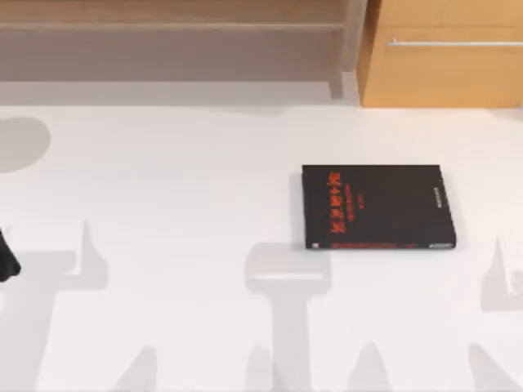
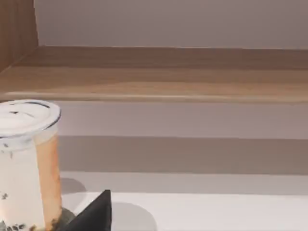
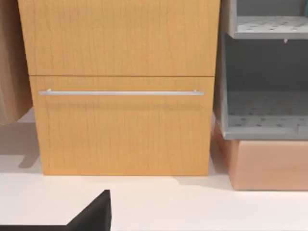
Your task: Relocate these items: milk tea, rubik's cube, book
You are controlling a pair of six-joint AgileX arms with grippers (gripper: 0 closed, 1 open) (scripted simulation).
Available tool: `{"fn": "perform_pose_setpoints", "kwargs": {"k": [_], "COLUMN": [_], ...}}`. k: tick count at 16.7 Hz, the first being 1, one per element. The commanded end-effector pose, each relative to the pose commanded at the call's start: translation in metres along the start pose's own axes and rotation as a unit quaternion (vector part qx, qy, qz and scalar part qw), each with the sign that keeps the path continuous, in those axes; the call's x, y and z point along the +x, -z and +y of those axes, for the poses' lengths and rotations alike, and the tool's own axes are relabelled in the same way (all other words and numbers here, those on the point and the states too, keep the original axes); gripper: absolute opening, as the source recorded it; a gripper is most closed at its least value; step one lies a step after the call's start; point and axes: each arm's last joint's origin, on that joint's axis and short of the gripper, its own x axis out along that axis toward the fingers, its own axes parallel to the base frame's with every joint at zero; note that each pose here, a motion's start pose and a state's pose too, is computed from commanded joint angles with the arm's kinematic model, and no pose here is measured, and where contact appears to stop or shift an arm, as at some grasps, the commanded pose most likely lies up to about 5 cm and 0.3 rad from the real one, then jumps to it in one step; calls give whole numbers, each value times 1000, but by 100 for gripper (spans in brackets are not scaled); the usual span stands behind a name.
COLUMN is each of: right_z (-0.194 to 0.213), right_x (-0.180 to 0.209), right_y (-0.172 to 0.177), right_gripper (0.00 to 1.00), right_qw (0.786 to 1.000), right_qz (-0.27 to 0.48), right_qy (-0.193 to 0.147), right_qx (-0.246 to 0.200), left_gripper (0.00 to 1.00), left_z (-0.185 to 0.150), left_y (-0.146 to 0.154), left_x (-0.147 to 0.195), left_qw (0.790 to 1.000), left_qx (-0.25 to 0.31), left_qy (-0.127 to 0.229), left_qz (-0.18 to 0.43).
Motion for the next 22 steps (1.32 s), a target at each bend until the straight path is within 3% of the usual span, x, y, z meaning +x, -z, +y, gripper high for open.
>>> {"fn": "perform_pose_setpoints", "kwargs": {"k": [4, 13, 18, 22], "right_z": [0, -1, -6, -19], "right_x": [0, 0, 14, 57], "right_y": [0, -7, -58, -111], "right_gripper": [100, 100, 100, 100], "right_qw": [1000, 1000, 1000, 1000], "right_qz": [0, -2, -8, 2], "right_qy": [0, 0, 1, 3], "right_qx": [0, 0, -3, -5], "left_gripper": [100, 100, 100, 100], "left_z": [1, 1, 1, 1], "left_y": [38, 42, 42, 42], "left_x": [-4, -4, -4, -4], "left_qw": [1000, 1000, 1000, 1000], "left_qx": [5, 6, 6, 6], "left_qy": [-2, -2, -2, -2], "left_qz": [-8, -10, -10, -10]}}
